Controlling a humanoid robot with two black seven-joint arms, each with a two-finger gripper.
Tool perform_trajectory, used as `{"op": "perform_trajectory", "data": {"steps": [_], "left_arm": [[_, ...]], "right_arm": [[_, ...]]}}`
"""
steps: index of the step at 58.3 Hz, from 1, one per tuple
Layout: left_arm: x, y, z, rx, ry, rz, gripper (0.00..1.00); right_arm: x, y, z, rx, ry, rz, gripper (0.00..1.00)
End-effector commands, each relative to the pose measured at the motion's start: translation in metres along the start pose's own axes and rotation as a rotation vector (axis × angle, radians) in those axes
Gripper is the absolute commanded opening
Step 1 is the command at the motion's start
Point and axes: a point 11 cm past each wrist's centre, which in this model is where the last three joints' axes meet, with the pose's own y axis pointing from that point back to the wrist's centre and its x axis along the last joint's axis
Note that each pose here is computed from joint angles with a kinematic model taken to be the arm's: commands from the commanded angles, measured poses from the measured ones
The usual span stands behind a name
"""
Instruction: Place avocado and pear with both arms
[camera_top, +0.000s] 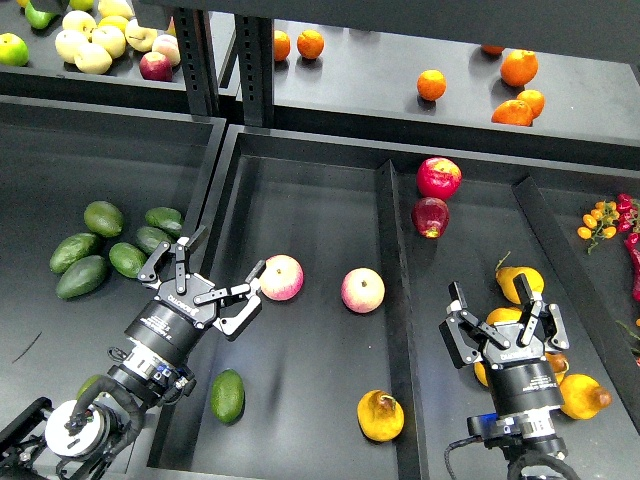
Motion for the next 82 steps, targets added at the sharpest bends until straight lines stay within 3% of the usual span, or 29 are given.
{"op": "perform_trajectory", "data": {"steps": [1,82], "left_arm": [[0.0,0.0,0.0,0.001,0.001,-0.001,0.99],[0.011,0.01,-0.023,0.073,0.028,0.036,0.99]], "right_arm": [[0.0,0.0,0.0,0.0,0.0,0.0,1.0],[0.0,0.001,0.0,-0.001,0.003,-0.002,1.0]]}}
